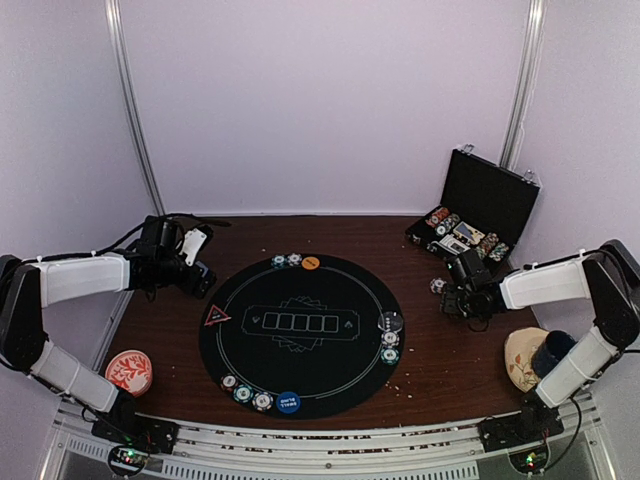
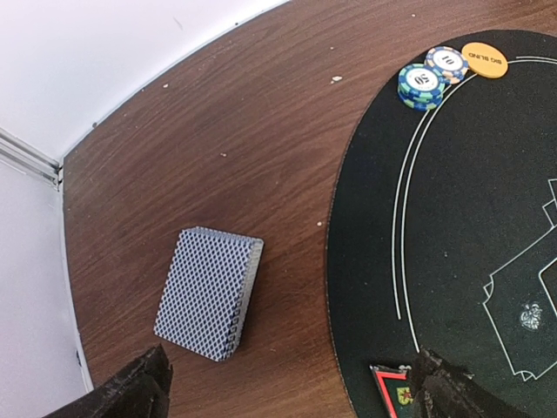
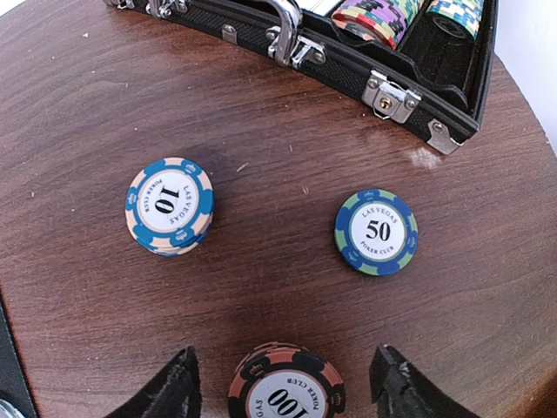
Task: Distribute texas hold em gaming equipment
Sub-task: Pick up the pile of poker chips from the pile of poker chips.
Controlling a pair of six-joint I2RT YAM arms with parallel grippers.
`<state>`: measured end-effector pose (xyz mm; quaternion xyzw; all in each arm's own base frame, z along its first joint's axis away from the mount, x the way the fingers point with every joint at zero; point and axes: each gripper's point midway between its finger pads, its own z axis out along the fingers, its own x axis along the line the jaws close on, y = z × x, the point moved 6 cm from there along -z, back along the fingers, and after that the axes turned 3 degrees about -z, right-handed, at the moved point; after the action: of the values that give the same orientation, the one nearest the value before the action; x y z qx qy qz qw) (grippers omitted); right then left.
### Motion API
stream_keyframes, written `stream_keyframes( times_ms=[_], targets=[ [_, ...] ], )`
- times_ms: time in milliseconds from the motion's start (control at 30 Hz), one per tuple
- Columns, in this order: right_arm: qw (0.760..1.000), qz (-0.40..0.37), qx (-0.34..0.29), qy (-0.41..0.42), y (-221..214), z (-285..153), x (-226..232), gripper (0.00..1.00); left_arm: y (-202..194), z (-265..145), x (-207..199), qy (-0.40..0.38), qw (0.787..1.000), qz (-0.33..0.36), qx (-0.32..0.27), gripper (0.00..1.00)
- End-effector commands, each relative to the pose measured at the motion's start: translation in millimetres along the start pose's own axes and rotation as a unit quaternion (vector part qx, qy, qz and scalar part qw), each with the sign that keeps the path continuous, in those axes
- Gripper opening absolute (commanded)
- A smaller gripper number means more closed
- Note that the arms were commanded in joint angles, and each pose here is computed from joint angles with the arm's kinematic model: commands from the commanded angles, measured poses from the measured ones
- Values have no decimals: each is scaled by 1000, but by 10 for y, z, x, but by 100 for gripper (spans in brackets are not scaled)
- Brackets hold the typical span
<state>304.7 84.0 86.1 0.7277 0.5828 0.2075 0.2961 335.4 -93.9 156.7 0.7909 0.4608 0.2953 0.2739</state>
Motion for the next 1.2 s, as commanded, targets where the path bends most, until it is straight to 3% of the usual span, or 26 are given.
stream_keyframes(
  times_ms=[0,300,867,1167],
  targets=[
    [1000,5,2,-9,-42,50,-38,65,164,-25,57,4,1000,-5,-28,98],
    [1000,3,9,-7,-65,84,-38,60,164,-25,59,4,1000,-6,-28,98],
    [1000,7,4,-6,-42,49,-55,34,160,-16,58,4,1000,-5,-27,98],
    [1000,8,-14,4,58,-63,-47,29,161,-14,58,4,1000,-6,-27,98]
  ],
)
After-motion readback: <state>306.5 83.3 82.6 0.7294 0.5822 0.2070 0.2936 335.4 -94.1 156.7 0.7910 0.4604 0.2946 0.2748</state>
